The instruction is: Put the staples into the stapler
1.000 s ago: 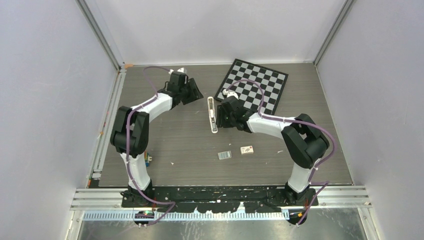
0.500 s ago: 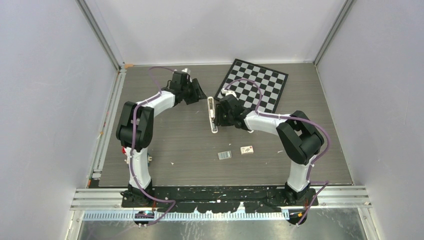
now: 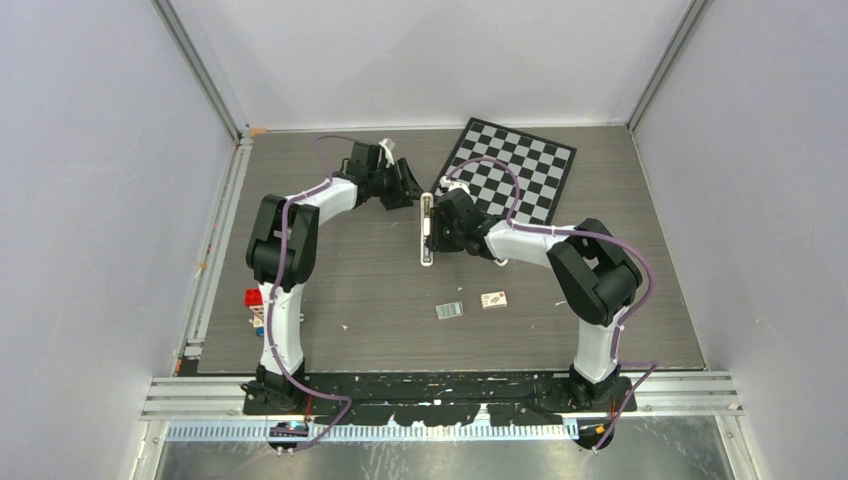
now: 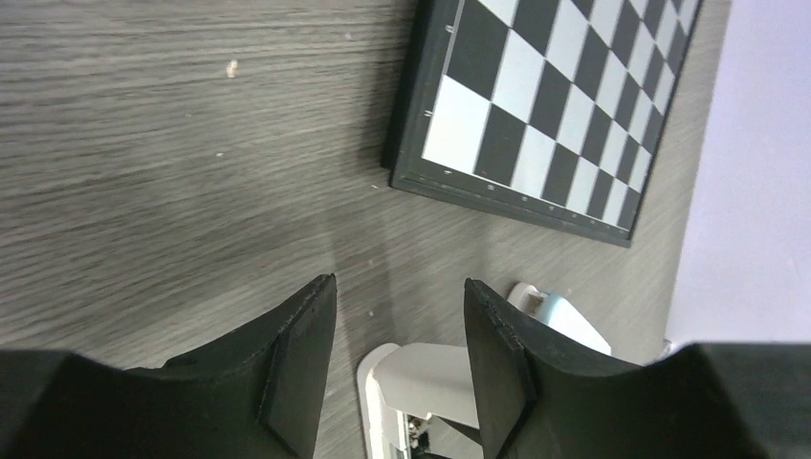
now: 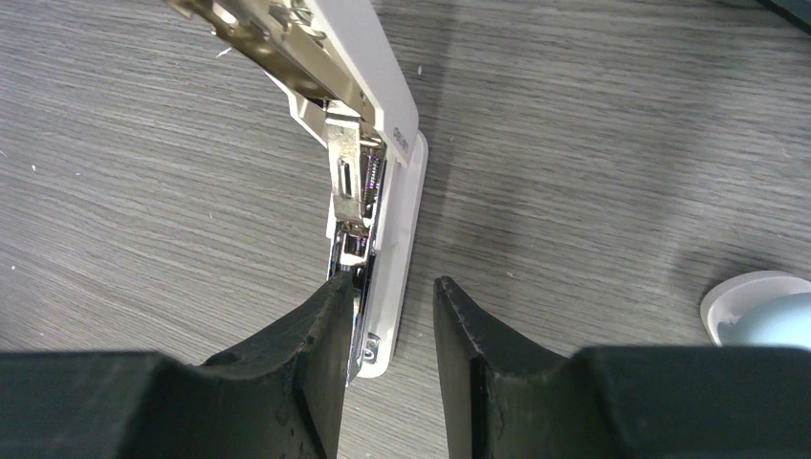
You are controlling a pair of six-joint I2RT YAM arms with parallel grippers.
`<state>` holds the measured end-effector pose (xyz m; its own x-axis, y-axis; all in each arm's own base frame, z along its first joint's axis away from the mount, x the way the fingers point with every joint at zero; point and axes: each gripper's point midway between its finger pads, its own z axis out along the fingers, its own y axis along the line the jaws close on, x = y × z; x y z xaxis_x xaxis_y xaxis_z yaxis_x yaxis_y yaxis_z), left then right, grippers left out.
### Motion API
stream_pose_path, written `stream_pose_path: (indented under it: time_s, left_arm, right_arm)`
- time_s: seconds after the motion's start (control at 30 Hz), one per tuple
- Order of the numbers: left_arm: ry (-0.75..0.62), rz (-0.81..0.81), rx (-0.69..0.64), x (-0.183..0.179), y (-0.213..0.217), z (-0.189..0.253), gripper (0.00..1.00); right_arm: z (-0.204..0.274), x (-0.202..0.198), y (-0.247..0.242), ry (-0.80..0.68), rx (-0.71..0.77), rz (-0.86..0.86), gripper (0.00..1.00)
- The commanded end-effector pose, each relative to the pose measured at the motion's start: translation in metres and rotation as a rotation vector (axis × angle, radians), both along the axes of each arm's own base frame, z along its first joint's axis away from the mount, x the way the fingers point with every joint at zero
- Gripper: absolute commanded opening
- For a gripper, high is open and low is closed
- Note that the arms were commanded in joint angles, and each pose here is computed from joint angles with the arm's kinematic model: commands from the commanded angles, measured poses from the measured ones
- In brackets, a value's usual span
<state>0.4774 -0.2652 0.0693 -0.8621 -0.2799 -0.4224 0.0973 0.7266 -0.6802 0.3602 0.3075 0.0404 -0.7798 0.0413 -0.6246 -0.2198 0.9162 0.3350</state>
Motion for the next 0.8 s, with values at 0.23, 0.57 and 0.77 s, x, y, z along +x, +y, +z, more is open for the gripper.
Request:
stream_pose_path:
  time_s: [0.23, 0.57, 0.77]
  left_arm:
    - [-0.100, -0.097, -0.131, -0.007, -0.015, 0.051, 0.53]
    - [-0.136, -0.179, -0.156, -0.011, -0.022, 0.058, 0.57]
    - [-0.129, -0.199, -0.180, 0.001, -0.030, 0.054, 0.59]
  right_arm:
    - [-0.008, 0.002, -0.004, 0.009, -0.008, -0.018, 0.39]
    - [-0.012, 0.000, -0.007, 0.008, -0.017, -0.021, 0.39]
    - [-0.010, -0.001, -0.008, 0.003, -0.017, -0.023, 0.38]
